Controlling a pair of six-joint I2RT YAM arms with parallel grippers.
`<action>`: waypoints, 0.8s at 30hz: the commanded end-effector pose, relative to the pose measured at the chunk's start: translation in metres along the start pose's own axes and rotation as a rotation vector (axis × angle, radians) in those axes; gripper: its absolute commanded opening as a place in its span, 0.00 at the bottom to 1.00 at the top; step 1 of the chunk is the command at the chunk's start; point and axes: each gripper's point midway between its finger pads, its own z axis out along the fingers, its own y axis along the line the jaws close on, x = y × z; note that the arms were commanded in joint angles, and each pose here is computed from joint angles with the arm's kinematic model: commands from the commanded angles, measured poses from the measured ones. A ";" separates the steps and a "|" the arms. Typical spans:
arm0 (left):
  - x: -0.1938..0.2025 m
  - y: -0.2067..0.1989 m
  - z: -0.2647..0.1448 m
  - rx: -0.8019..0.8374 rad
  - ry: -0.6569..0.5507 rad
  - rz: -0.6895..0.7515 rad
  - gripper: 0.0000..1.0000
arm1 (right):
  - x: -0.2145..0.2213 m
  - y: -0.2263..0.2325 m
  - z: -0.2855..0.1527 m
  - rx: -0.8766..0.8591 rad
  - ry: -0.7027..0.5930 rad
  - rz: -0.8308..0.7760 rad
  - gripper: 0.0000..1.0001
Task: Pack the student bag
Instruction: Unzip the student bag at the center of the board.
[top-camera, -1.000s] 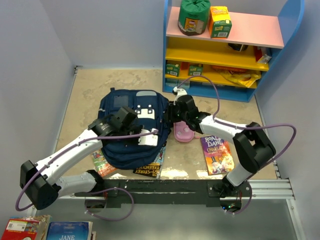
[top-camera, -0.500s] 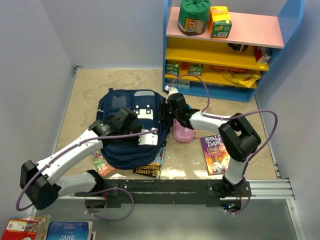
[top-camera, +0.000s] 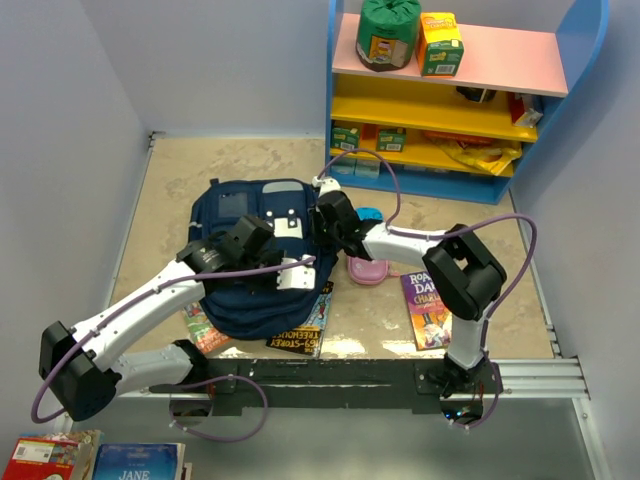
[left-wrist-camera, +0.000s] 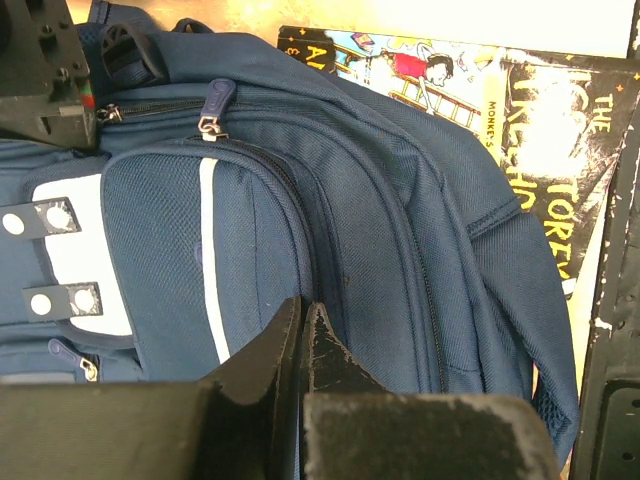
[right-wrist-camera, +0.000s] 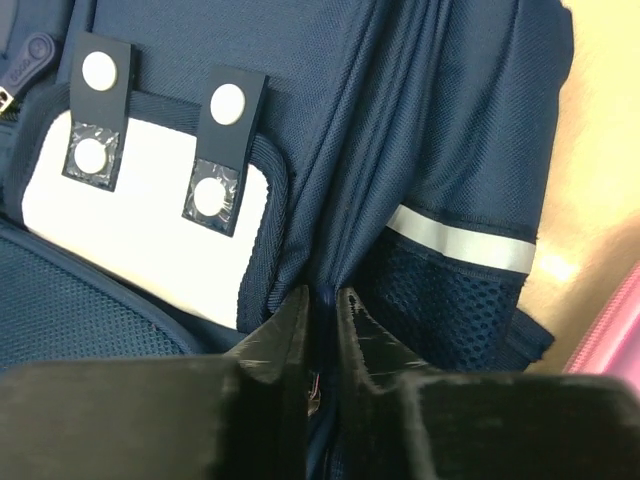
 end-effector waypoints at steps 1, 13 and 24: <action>-0.014 0.003 -0.007 -0.030 -0.066 -0.004 0.00 | -0.028 0.008 -0.011 0.038 -0.081 -0.033 0.02; -0.003 0.029 0.002 -0.182 -0.024 -0.089 0.00 | -0.030 0.009 -0.045 -0.002 -0.137 -0.017 0.00; -0.007 0.098 -0.011 -0.418 -0.115 -0.384 0.00 | 0.003 0.015 -0.078 -0.116 -0.076 0.046 0.00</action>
